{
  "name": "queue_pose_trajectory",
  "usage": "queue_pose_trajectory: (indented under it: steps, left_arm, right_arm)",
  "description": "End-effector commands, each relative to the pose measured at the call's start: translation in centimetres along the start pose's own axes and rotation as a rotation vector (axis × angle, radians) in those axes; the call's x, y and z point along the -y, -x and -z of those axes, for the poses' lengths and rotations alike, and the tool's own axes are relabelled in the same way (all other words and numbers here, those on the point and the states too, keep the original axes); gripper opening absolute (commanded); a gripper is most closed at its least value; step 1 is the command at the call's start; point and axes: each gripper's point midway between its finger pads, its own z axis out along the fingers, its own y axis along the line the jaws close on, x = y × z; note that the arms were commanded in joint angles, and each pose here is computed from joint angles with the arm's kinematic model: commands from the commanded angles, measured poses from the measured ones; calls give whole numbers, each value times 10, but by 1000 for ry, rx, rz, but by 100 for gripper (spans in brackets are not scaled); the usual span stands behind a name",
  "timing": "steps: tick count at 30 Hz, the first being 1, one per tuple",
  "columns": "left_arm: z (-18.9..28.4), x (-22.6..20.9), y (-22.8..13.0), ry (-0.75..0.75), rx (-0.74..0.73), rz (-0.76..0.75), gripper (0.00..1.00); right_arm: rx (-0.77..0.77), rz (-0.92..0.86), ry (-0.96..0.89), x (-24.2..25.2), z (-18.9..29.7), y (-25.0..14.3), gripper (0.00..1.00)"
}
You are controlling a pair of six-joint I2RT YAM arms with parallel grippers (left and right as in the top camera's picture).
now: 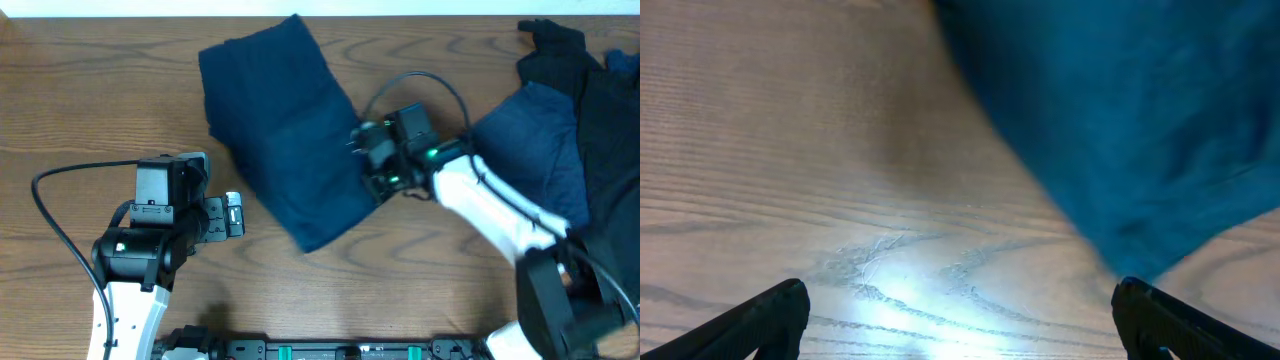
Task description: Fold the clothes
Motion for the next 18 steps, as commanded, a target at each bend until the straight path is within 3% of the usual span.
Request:
queue_pose_trajectory:
  steps: [1,4,7,17,18]
  left_arm:
    - [5,3,6,-11,19,-16,98]
    - [4,3,5,-11,17,-16,98]
    - [5,3,6,-11,18,-16,98]
    - [5,11,4,-55,9,-16,98]
    - [5,11,4,-55,9,-16,98]
  right_arm:
    - [41,331,274,-101,14,9,1]
    - [-43,436,303,-134,4,-14,1]
    - [-29,427,201,-136,-5,-5,1]
    - [496,183,-25,-120,20,127,1]
    - [539,170,-39,-119,25,136,6]
